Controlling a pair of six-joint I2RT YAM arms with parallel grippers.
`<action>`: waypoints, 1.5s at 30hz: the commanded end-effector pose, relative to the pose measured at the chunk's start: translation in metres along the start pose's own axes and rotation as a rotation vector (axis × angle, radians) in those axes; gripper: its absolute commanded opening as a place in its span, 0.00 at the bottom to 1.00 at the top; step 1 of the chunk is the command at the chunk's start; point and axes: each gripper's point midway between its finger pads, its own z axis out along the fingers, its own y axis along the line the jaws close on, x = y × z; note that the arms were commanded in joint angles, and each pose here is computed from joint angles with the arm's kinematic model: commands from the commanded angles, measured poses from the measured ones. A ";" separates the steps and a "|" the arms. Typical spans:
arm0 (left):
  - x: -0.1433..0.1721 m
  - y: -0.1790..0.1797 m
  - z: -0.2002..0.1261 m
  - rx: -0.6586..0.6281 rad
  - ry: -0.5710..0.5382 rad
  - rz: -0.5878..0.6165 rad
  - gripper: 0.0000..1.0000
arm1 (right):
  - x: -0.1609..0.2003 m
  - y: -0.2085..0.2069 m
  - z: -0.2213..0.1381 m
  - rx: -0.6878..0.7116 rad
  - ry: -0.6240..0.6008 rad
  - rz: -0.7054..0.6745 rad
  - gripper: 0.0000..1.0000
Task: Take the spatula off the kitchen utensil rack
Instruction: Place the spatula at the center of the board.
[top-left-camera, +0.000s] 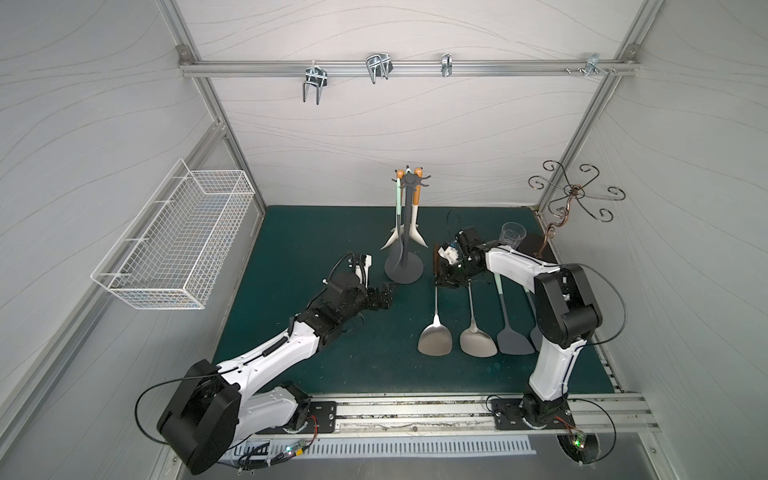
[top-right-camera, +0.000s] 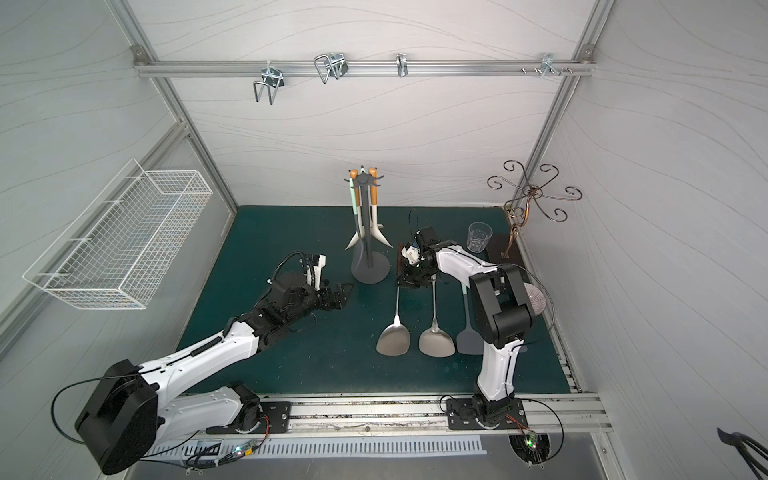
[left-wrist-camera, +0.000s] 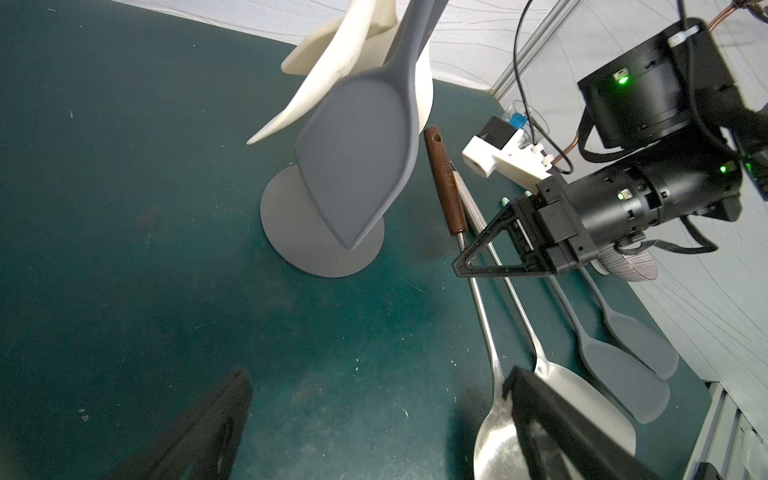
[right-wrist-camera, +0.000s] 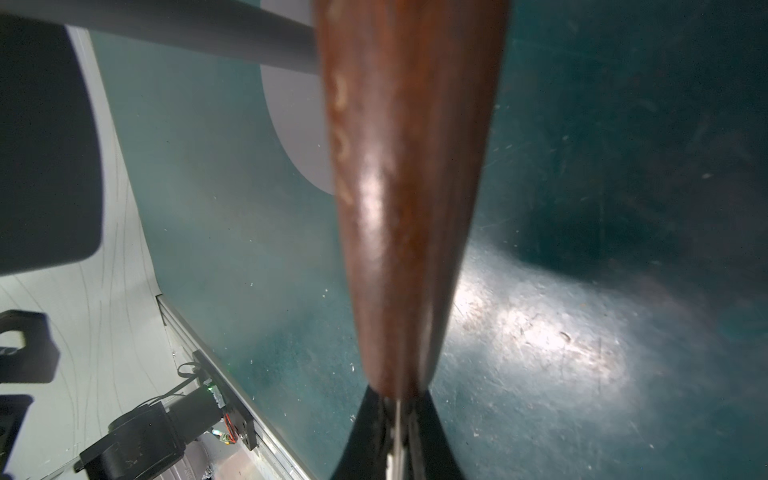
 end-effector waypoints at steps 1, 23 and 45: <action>-0.032 -0.014 -0.010 0.048 -0.107 0.001 1.00 | 0.001 0.005 0.003 -0.004 0.026 0.005 0.00; -0.036 -0.016 -0.018 0.055 -0.127 0.008 1.00 | 0.007 -0.028 0.032 0.090 0.086 0.040 0.00; -0.045 -0.021 -0.034 0.071 -0.168 0.025 1.00 | 0.003 0.000 -0.025 0.110 -0.063 -0.052 0.45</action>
